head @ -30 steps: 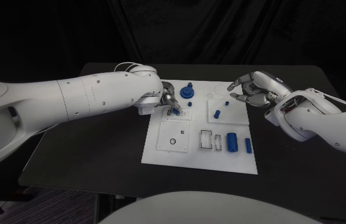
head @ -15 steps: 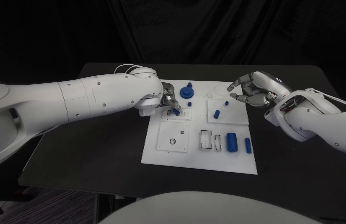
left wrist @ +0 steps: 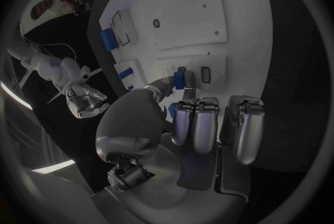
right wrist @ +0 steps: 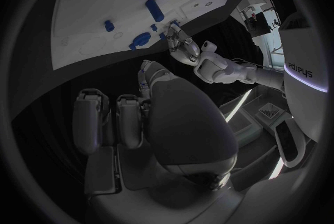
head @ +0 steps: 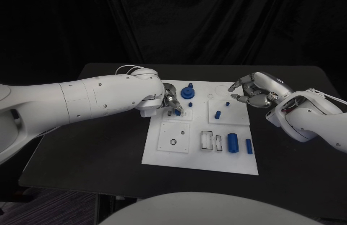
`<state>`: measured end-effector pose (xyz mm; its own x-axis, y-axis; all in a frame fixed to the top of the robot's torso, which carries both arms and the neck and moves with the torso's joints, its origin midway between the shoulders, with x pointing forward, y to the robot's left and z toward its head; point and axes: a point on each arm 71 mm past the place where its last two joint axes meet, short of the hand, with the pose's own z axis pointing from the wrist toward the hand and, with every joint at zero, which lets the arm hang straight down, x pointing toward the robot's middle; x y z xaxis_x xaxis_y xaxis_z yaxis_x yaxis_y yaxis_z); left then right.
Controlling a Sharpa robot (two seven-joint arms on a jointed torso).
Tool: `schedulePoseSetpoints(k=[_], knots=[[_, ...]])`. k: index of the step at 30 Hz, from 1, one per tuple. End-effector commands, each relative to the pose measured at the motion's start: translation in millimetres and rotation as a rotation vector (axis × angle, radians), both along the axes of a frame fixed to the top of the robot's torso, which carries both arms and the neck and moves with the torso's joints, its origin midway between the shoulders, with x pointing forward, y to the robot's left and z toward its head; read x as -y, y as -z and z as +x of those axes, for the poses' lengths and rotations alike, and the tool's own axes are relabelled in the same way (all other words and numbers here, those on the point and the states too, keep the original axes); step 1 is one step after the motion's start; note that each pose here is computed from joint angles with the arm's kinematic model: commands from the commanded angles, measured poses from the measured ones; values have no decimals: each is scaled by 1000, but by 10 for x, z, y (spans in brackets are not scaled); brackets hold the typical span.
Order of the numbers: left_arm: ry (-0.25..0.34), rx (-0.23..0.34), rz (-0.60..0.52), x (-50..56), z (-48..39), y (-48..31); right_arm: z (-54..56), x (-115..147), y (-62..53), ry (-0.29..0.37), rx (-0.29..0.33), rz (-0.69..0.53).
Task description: Assemble the parts on the task board
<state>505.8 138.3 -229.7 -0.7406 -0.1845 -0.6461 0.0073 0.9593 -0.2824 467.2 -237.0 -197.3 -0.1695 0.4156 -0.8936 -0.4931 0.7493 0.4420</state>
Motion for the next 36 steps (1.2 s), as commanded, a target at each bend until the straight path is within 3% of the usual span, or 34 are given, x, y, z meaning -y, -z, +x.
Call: schedulePoseSetpoints(k=[1,36], knots=[[16,-25,8,13,-38,66,4,14,23,16,-18,-8],[21,-53,36,-17,-67,83,12,22,43,22,-42,-20]])
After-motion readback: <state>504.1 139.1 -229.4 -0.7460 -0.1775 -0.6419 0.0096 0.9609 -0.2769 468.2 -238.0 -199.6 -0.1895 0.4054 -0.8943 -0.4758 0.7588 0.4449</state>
